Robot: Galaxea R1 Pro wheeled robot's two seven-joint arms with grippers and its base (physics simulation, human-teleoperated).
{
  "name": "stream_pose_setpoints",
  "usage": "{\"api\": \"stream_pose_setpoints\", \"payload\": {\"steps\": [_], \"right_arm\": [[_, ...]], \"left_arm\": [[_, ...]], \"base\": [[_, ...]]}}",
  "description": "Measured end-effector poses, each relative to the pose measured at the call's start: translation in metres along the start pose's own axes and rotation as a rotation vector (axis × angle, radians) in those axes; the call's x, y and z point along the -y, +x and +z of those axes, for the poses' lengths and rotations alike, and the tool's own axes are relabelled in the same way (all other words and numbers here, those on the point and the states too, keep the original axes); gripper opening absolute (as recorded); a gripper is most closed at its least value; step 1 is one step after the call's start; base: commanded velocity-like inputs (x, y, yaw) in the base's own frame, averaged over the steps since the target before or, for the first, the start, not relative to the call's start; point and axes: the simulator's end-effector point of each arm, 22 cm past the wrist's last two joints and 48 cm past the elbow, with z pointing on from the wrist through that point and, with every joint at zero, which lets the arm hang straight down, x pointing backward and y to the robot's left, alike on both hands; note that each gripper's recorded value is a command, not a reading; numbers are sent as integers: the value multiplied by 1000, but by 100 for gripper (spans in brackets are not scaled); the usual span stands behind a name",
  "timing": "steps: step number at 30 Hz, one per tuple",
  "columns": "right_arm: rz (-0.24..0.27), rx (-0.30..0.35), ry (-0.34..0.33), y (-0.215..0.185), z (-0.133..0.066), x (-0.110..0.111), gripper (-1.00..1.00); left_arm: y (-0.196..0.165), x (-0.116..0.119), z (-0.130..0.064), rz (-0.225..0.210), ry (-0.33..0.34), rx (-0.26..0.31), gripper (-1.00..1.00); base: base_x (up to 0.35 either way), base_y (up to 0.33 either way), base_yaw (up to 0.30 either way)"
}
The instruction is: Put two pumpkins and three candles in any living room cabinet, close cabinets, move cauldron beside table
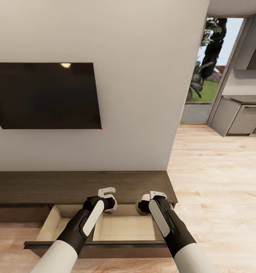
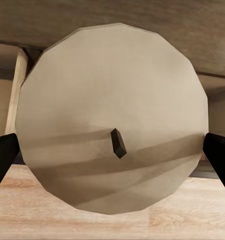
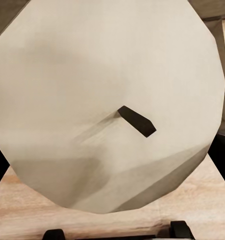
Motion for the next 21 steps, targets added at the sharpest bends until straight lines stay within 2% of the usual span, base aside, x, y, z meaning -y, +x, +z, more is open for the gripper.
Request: {"api": "stream_pose_setpoints", "payload": {"steps": [10,21], "right_arm": [[19,31,-8,-5,10,-1,-100],[21,35,-8,-3,21,-1,-100]], "left_arm": [[3,-1,10,-1,-1,-3,-100],[6,-2,21,-2,-1,-1,-100]], "base": [[0,0,0],[0,0,0]]}}
